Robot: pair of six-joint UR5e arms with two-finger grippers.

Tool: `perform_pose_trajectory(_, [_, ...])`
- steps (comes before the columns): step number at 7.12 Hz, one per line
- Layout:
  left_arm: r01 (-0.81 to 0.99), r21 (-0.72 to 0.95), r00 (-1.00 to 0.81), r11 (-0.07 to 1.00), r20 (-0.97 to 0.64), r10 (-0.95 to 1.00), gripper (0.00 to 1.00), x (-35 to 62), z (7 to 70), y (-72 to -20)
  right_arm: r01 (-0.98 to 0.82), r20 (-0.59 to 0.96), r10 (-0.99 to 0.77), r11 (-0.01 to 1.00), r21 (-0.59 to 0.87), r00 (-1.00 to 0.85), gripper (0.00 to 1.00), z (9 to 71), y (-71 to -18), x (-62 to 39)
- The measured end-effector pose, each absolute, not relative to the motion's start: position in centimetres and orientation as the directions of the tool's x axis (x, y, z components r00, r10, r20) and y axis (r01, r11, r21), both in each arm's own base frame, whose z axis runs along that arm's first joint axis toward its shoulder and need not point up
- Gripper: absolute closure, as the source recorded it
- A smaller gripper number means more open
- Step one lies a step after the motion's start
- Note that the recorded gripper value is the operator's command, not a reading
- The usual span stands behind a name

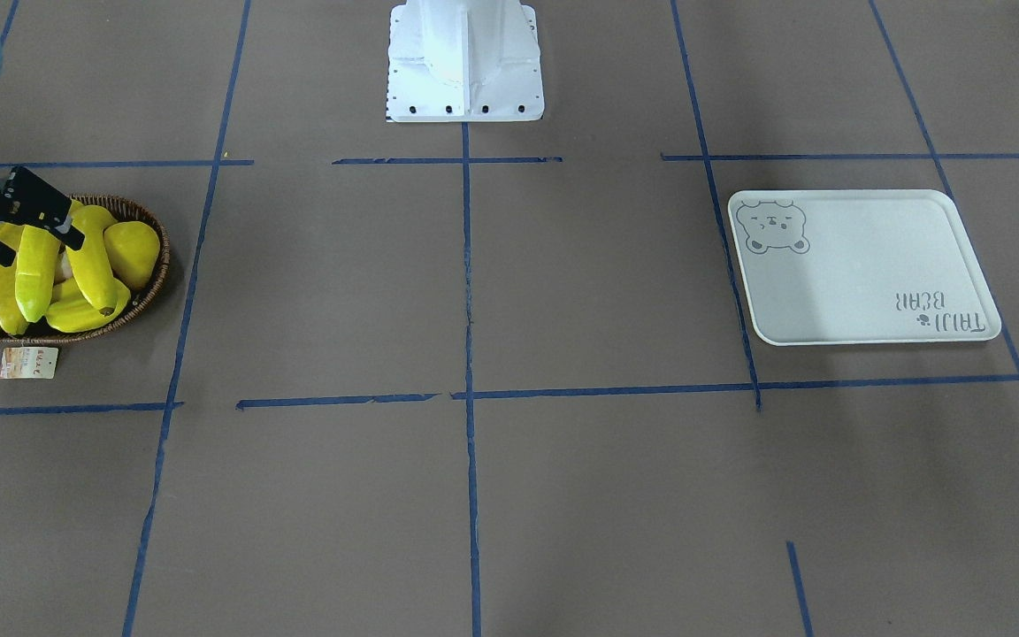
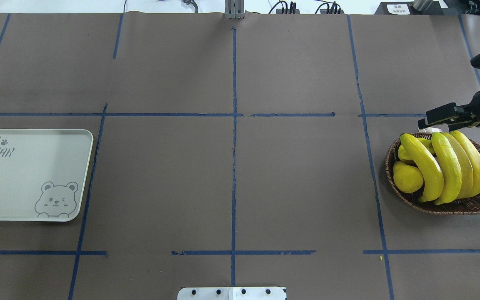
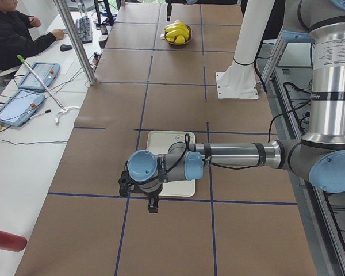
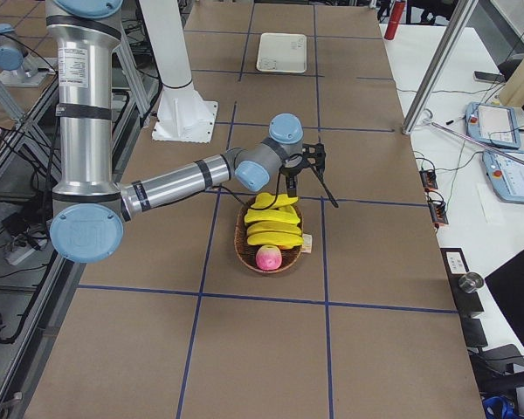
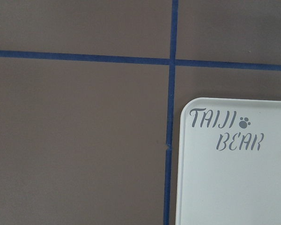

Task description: Transfer all bananas from basket to plate

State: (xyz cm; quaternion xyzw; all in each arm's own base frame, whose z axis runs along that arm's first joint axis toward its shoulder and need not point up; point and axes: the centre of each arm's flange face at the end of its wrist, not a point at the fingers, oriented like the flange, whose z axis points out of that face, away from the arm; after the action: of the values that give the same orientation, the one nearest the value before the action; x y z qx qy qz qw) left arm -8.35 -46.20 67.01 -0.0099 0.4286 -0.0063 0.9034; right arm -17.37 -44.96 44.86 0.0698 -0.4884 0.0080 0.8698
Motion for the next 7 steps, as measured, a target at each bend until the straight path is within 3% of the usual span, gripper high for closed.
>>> perform_pose_trajectory(2, [0.004, -0.007, 0.634, 1.000, -0.773, -0.008, 0.00, -8.4, 67.3, -46.2, -0.046, 0.842, -0.076, 0.992, 0.119, 0.534, 0.19, 45.6, -43.8, -19.2])
perform_pose_trajectory(3, [0.004, -0.003, 0.634, 1.000, -0.774, -0.005, 0.00, -8.4, 67.3, -46.2, -0.029, 0.834, -0.094, 0.991, 0.130, 0.544, 0.24, 45.7, -43.3, -20.4])
perform_pose_trajectory(7, [0.002, -0.006, 0.633, 1.000, -0.774, -0.006, 0.00, -8.4, 67.7, -46.0, 0.093, 0.791, -0.248, 0.967, 0.237, 0.559, 0.24, 47.5, -41.9, -21.3])
